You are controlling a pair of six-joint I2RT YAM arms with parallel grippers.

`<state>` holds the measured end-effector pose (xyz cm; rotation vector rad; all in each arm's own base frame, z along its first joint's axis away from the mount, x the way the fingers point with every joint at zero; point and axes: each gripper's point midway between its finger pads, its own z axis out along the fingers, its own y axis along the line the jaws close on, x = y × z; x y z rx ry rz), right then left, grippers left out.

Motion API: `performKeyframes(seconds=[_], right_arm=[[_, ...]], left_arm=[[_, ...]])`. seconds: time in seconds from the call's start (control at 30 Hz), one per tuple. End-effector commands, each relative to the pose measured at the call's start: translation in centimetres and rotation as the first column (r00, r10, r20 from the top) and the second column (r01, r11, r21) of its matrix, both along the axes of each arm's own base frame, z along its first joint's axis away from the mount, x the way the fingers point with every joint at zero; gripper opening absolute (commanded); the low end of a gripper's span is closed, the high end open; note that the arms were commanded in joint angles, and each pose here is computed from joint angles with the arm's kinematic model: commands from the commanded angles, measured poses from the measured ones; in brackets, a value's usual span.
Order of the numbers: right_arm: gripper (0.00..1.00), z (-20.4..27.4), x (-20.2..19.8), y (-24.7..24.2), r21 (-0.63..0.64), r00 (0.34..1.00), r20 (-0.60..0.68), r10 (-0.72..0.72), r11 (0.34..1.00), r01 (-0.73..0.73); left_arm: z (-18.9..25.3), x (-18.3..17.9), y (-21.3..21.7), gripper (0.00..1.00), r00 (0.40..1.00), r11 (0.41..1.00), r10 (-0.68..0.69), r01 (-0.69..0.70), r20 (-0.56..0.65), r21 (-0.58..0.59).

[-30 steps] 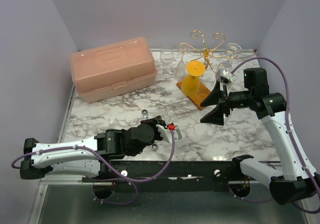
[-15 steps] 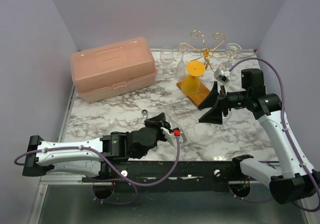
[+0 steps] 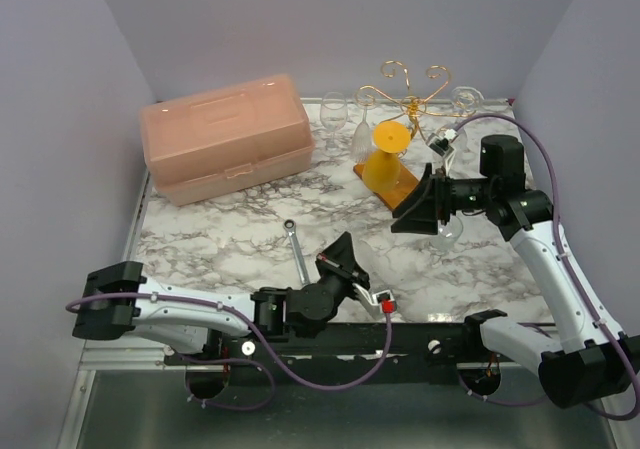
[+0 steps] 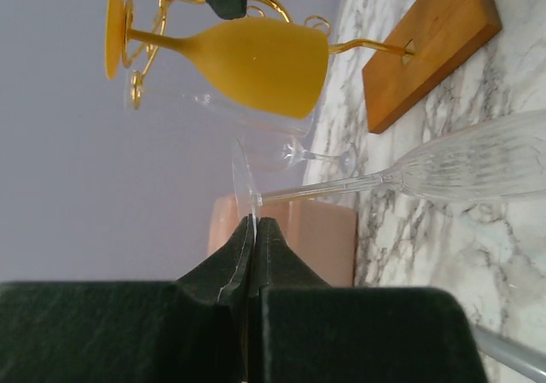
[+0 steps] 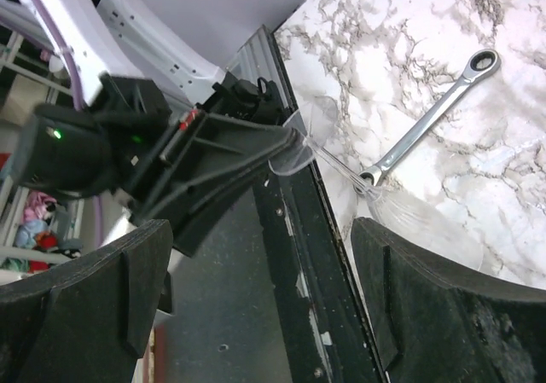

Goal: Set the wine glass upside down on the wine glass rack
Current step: Turn the wine glass upside down at the wine rack.

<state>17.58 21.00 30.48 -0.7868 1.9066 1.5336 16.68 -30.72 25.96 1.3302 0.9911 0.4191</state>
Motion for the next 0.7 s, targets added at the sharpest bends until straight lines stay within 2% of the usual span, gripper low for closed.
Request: performKeyframes(seconds=[0.0,0.33,0.5,0.67], right_arm=[[0.93,0.4,0.6,0.0,0.002,0.994,-0.066,-0.083,0.997,0.083],[0.88,-1.2,0.3,0.0,-0.003,0.976,-0.176,-0.127,0.992,0.129],[0.83,-0.8,0.0,0.0,0.009,0.973,-0.199,-0.117,0.993,0.122],[0.70,-0.8,0.3,0.1,0.014,0.969,-0.218,-0.121,0.992,0.127]], left_arm=[[3.1,0.1,0.5,0.00,0.972,0.995,0.092,-0.084,0.215,-0.047],[5.1,-0.5,-1.5,0.00,0.906,0.989,0.144,-0.122,0.399,-0.078],[5.0,-0.8,-2.9,0.00,0.903,0.992,0.126,-0.103,0.410,-0.079],[5.4,-1.1,-3.8,0.00,0.910,0.993,0.110,-0.079,0.400,-0.093]])
